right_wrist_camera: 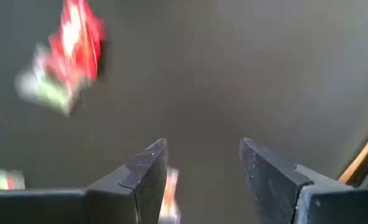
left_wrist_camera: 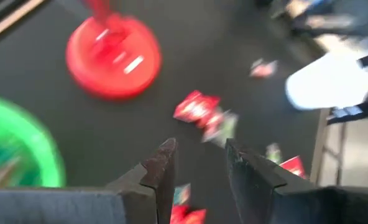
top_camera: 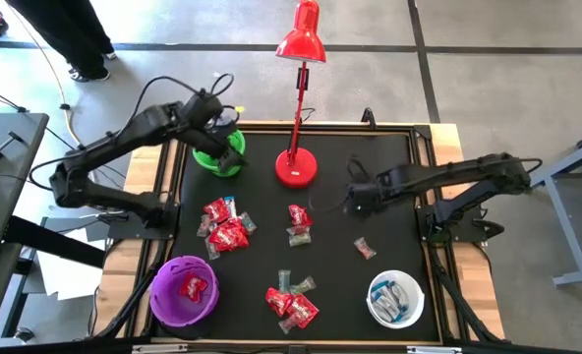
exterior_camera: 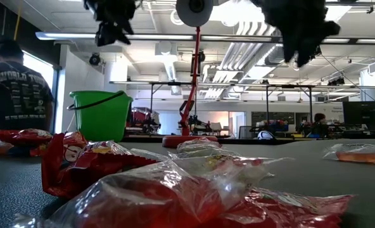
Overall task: Sort candy
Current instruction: Put the orange gummy into the green bucket
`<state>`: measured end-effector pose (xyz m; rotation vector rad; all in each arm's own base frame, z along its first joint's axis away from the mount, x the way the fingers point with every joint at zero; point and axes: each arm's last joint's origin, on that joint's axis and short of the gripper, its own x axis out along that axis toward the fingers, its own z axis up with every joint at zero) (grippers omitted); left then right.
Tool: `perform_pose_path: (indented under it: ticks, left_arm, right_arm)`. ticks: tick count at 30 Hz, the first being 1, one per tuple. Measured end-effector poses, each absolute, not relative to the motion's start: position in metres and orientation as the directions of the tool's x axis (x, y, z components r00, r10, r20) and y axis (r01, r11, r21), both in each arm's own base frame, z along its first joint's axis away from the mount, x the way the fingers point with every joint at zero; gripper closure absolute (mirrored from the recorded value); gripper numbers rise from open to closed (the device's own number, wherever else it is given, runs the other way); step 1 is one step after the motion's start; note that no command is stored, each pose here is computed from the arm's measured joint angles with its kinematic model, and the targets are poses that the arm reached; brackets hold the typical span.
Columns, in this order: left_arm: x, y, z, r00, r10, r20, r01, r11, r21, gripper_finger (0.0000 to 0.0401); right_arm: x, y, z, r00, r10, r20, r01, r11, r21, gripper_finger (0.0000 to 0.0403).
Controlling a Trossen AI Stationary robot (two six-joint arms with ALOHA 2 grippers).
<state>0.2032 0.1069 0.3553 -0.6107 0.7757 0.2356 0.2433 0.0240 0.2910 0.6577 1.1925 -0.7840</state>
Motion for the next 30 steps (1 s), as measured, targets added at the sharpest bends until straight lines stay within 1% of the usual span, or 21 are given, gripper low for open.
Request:
perform_pose_path:
  ticks: [3, 7, 10, 14, 17, 21, 26, 30]
  left_arm:
    - [0.208, 0.090, 0.370, 0.780, -0.029, -0.625, -0.340, 0.819, -0.462, 0.0282]
    - [0.207, 0.072, 0.389, 0.864, -0.049, -0.501, -0.245, 0.829, -0.504, 0.0282]
    - [0.205, 0.062, 0.399, 0.897, -0.065, -0.437, -0.187, 0.840, -0.509, 0.0282]
    - [0.201, 0.052, 0.405, 0.909, -0.095, -0.405, -0.144, 0.842, -0.520, 0.0282]
    - [0.201, 0.047, 0.406, 0.909, -0.116, -0.401, -0.133, 0.830, -0.542, 0.0282]
    - [0.203, 0.042, 0.405, 0.907, -0.118, -0.405, -0.133, 0.831, -0.540, 0.0282]
    - [0.204, 0.037, 0.405, 0.907, -0.061, -0.417, -0.176, 0.844, -0.506, 0.0282]
    - [0.205, 0.033, 0.405, 0.905, -0.075, -0.418, -0.163, 0.848, -0.504, 0.0282]
  right_arm:
    - [0.239, 0.033, 0.257, 0.126, -0.071, -0.990, 0.821, 0.568, 0.063, 0.0206]
    - [0.231, 0.040, 0.215, 0.094, 0.028, -0.995, 0.841, 0.532, 0.094, 0.0206]
    - [0.224, 0.043, 0.190, 0.090, 0.092, -0.992, 0.848, 0.515, 0.124, 0.0206]
    - [0.219, 0.047, 0.164, 0.125, 0.200, -0.972, 0.843, 0.495, 0.211, 0.0206]
    - [0.217, 0.050, 0.154, 0.164, 0.228, -0.960, 0.841, 0.477, 0.257, 0.0206]
    - [0.219, 0.051, 0.150, 0.209, 0.238, -0.948, 0.834, 0.463, 0.300, 0.0206]
    - [0.219, 0.052, 0.150, 0.219, 0.236, -0.947, 0.830, 0.466, 0.308, 0.0206]
    - [0.218, 0.056, 0.150, 0.211, 0.251, -0.945, 0.820, 0.480, 0.311, 0.0206]
